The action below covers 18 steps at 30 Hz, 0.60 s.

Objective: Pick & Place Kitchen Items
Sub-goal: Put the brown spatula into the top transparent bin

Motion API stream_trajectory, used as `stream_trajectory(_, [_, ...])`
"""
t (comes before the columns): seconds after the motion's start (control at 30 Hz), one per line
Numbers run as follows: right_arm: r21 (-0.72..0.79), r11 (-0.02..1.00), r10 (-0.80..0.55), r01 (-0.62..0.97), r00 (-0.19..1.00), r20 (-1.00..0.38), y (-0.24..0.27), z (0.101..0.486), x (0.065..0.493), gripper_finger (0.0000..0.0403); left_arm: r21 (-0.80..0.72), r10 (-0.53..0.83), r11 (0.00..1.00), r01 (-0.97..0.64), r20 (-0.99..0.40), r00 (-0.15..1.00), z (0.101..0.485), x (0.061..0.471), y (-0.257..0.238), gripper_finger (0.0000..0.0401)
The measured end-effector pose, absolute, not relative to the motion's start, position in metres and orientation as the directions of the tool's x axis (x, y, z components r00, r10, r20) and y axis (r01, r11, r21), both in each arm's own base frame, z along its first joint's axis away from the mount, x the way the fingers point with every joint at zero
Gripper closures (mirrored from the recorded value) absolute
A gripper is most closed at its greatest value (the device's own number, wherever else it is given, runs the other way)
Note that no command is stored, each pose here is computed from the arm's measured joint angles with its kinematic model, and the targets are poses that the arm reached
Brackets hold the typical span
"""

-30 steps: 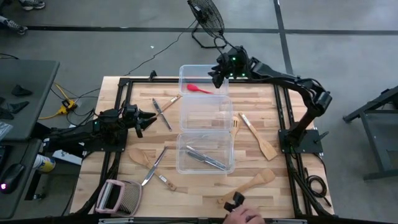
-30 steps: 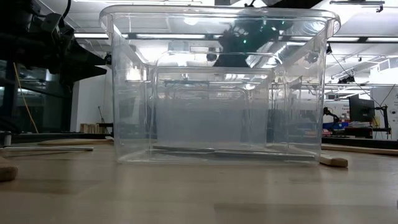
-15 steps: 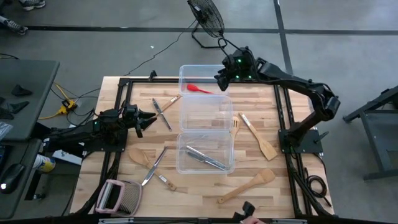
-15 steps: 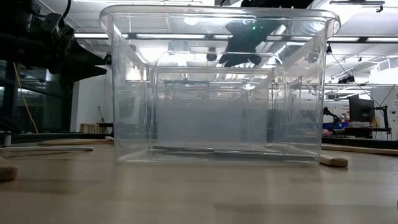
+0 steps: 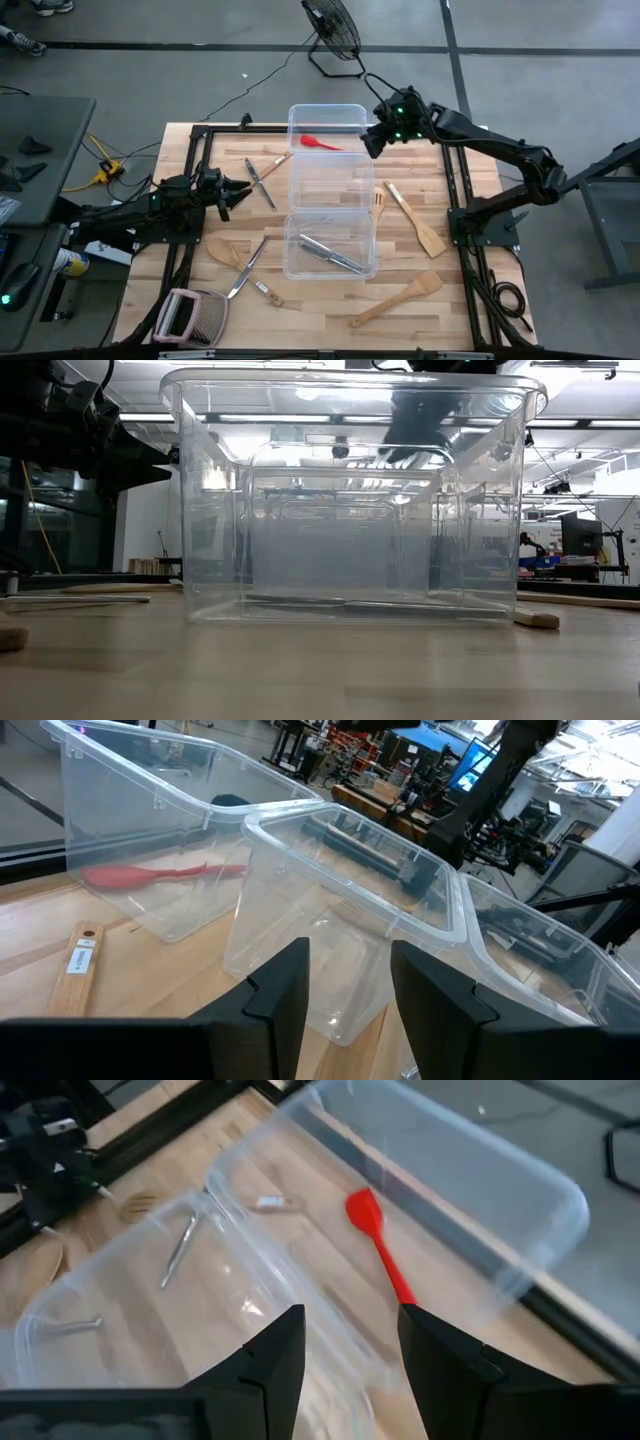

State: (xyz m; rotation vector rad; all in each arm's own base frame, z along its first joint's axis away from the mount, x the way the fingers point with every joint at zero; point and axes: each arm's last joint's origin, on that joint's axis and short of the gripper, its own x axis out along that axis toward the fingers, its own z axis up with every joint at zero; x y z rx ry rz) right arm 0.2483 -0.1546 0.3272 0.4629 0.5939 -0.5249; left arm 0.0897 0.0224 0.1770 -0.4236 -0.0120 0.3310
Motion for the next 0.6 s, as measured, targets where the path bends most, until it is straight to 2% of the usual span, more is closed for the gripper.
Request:
stream_trajectory(0.33, [0.262,0.750,-0.301,0.607,0.666,-0.683,-0.125,0.321,0.201,0.0250,-0.406,0.318,0.859,-0.312,-0.057,0.947,0.177,0.090,0.022,0.0258])
stream_trajectory(0.6, [0.244,0.731,-0.244,0.638,0.578,-0.779,-0.112,0.304,0.180,0.0250,-0.406,0.318,0.859,-0.313,-0.057,0.947,0.177,0.090,0.022,0.0258])
